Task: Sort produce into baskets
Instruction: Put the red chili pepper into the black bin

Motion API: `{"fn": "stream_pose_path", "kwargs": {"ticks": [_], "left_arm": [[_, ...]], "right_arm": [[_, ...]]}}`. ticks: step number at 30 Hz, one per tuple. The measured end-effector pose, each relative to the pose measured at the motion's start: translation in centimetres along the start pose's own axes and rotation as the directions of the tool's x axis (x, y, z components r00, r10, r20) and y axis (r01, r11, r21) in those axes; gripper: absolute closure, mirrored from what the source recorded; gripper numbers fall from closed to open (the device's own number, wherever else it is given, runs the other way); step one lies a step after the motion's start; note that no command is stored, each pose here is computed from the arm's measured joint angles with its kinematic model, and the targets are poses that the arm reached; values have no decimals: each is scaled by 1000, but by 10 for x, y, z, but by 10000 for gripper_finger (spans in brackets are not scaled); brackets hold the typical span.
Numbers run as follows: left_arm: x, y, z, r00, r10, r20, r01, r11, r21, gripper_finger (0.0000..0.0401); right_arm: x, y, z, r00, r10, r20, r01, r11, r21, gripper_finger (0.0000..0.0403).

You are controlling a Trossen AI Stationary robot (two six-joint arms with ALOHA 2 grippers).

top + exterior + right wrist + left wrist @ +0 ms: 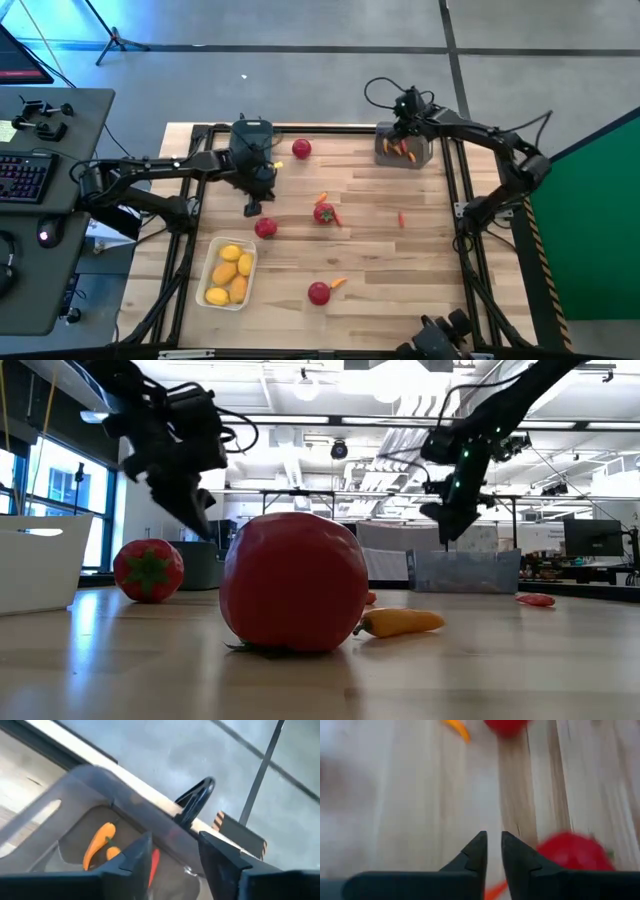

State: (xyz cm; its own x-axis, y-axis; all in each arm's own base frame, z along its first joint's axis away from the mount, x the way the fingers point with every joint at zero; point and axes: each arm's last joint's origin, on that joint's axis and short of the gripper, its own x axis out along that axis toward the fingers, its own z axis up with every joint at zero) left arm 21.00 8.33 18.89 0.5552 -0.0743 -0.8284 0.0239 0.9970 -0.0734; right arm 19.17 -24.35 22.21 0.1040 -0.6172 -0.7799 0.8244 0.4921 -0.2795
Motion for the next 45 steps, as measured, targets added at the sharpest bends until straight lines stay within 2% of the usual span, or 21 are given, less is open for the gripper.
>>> {"fn": "stream_pose_path", "kwargs": {"ticks": [5,10,14,19,24,29,37,45], "left_arm": [[3,-10,-6,990,65,-123,-56,995,79,303],[9,-11,-11,974,88,-210,-60,989,139,267],[21,-9,-17,954,72,-292,-21,985,173,264],[35,-5,-25,913,101,-396,-7,973,231,267],[42,-4,-30,887,91,-453,17,973,230,268],[44,-4,-30,882,94,-462,7,977,212,286],[42,-4,-29,875,92,-475,-4,983,183,391],[32,5,-12,886,112,-450,-36,984,174,397]], "right_arm": [[-22,-7,4,997,2,73,-2,1000,6,229],[-34,-9,6,991,67,117,-69,998,11,226],[-35,-7,6,987,102,123,-103,995,4,226],[-37,-1,6,985,116,128,-115,993,-13,226],[-38,2,6,984,124,130,-122,992,-24,226],[-38,2,6,984,124,130,-120,992,-34,226],[-56,-2,8,975,125,187,-112,991,-75,226],[-96,-7,6,939,144,311,-119,988,-97,226]]}}
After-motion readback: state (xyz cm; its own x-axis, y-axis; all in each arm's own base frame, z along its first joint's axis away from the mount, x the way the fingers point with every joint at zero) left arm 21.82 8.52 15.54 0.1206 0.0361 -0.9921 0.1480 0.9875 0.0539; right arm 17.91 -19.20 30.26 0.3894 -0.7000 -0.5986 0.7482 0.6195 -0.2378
